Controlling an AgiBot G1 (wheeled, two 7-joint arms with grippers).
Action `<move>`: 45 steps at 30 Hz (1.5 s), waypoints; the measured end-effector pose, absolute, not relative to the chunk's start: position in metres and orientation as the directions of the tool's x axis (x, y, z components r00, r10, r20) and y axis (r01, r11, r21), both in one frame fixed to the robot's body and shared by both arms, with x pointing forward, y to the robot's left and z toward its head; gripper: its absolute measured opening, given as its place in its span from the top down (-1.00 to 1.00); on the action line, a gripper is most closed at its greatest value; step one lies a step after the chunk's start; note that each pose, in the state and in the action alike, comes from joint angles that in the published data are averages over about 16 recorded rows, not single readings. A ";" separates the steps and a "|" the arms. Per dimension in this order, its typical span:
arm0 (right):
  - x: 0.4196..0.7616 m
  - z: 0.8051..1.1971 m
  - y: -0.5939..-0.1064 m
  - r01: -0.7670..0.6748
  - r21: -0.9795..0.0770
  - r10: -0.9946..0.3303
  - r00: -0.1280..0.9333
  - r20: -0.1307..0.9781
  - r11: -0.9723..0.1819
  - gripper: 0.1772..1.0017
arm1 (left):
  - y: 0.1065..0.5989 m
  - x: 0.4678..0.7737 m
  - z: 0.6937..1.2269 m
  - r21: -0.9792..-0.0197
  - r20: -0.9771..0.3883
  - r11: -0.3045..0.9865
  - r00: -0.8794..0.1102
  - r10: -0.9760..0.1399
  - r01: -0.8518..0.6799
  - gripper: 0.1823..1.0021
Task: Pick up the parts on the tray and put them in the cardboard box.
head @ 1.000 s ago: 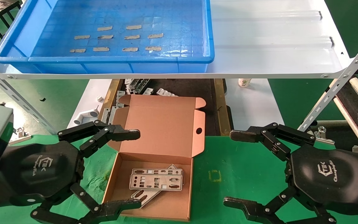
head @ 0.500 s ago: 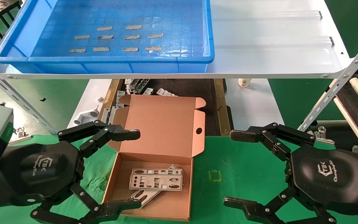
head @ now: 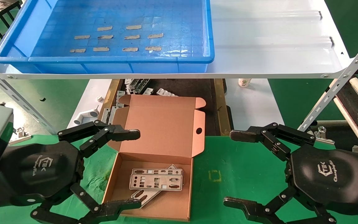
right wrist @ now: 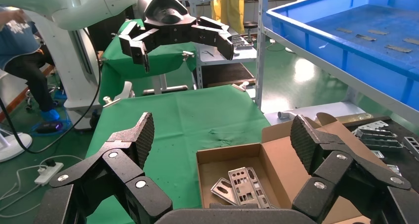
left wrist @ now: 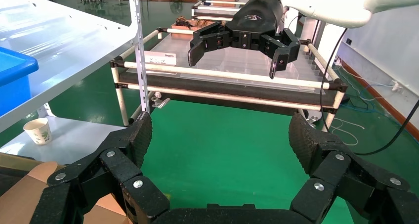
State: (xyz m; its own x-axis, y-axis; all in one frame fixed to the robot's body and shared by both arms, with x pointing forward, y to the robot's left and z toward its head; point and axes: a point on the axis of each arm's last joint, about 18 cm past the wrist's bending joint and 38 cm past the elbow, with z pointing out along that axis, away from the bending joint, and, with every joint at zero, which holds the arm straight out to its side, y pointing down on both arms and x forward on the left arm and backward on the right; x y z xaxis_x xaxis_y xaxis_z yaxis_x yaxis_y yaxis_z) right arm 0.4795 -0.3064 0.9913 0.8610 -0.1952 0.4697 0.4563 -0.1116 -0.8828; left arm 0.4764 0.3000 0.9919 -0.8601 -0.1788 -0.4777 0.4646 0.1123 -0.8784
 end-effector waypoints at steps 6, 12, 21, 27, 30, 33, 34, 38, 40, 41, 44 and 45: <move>0.479 0.991 -0.306 0.456 -0.883 -0.195 0.861 0.470 -0.112 -1.00 | 0.300 0.476 0.992 -0.878 -0.478 0.112 -0.860 -0.179 0.465 -1.00; 0.479 0.991 -0.306 0.456 -0.883 -0.195 0.861 0.470 -0.112 -1.00 | 0.300 0.476 0.992 -0.878 -0.478 0.112 -0.860 -0.179 0.465 -1.00; 0.479 0.991 -0.306 0.456 -0.883 -0.195 0.861 0.470 -0.112 -1.00 | 0.300 0.476 0.992 -0.878 -0.478 0.112 -0.860 -0.179 0.465 -1.00; 0.479 0.991 -0.306 0.456 -0.883 -0.195 0.861 0.470 -0.112 -1.00 | 0.300 0.476 0.992 -0.878 -0.478 0.112 -0.860 -0.179 0.465 -1.00; 0.479 0.991 -0.306 0.456 -0.883 -0.195 0.861 0.470 -0.112 -1.00 | 0.300 0.476 0.992 -0.878 -0.478 0.112 -0.860 -0.179 0.465 -1.00; 0.479 0.991 -0.306 0.456 -0.883 -0.195 0.861 0.470 -0.112 -1.00 | 0.300 0.476 0.992 -0.878 -0.478 0.112 -0.860 -0.179 0.465 -1.00; 0.479 0.991 -0.306 0.456 -0.883 -0.195 0.861 0.470 -0.112 -1.00 | 0.300 0.476 0.992 -0.878 -0.478 0.112 -0.860 -0.179 0.465 -1.00; 0.479 0.991 -0.306 0.456 -0.883 -0.195 0.861 0.470 -0.112 -1.00 | 0.300 0.476 0.992 -0.878 -0.478 0.112 -0.860 -0.179 0.465 -1.00; 0.479 0.991 -0.306 0.456 -0.883 -0.195 0.861 0.470 -0.112 -1.00 | 0.300 0.476 0.992 -0.878 -0.478 0.112 -0.860 -0.179 0.465 -1.00; 0.479 0.991 -0.306 0.456 -0.883 -0.195 0.861 0.470 -0.112 -1.00 | 0.300 0.476 0.992 -0.878 -0.478 0.112 -0.860 -0.179 0.465 -1.00; 0.479 0.991 -0.306 0.456 -0.883 -0.195 0.861 0.470 -0.112 -1.00 | 0.300 0.476 0.992 -0.878 -0.478 0.112 -0.860 -0.179 0.465 -1.00; 0.479 0.991 -0.306 0.456 -0.883 -0.195 0.861 0.470 -0.112 -1.00 | 0.300 0.476 0.992 -0.878 -0.478 0.112 -0.860 -0.179 0.465 -1.00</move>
State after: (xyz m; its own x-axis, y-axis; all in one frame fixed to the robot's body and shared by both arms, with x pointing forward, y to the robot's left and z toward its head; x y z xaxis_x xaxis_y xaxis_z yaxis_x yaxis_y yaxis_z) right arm 0.4794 -0.3064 0.9913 0.8610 -0.1952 0.4697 0.4563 -0.1116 -0.8828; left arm 0.4764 0.3000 0.9919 -0.8601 -0.1788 -0.4777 0.4646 0.1123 -0.8784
